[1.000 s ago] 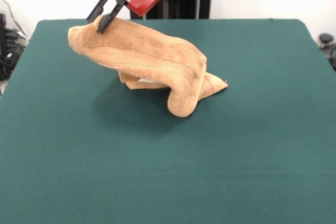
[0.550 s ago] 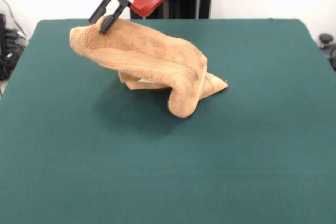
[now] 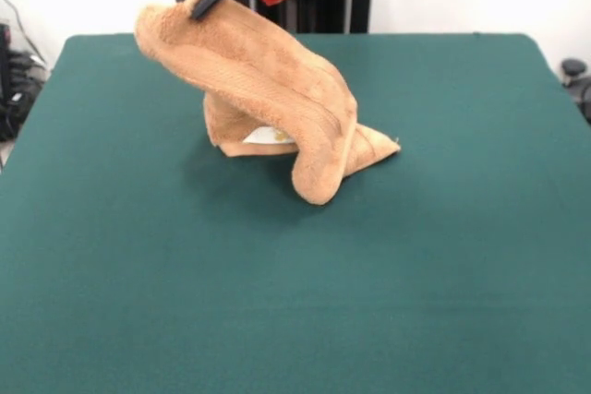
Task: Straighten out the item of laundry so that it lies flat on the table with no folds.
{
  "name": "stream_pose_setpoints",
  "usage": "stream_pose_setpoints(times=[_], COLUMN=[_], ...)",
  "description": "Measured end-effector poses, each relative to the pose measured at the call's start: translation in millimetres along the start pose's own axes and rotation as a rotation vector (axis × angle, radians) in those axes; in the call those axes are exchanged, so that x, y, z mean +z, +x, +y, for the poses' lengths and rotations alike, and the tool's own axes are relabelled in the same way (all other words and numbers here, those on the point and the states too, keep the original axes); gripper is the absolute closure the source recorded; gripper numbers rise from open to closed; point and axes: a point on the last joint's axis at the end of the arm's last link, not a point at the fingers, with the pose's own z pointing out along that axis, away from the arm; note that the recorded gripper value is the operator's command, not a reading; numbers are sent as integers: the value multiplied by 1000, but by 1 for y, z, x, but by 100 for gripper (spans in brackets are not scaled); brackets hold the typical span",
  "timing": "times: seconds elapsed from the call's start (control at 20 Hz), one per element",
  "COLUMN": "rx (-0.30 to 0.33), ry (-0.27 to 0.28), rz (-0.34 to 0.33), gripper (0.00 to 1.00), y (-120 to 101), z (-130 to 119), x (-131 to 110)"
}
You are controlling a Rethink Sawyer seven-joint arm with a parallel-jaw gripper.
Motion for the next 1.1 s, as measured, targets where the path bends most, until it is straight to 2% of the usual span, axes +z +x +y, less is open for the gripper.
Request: stream_pose_setpoints(times=[0.4,1.1], rx=[-5,-8], ry=[26,30], rz=[-21,-37], gripper=[100,100], y=[-14,-19], z=[-8,-9], x=[-3,-5])
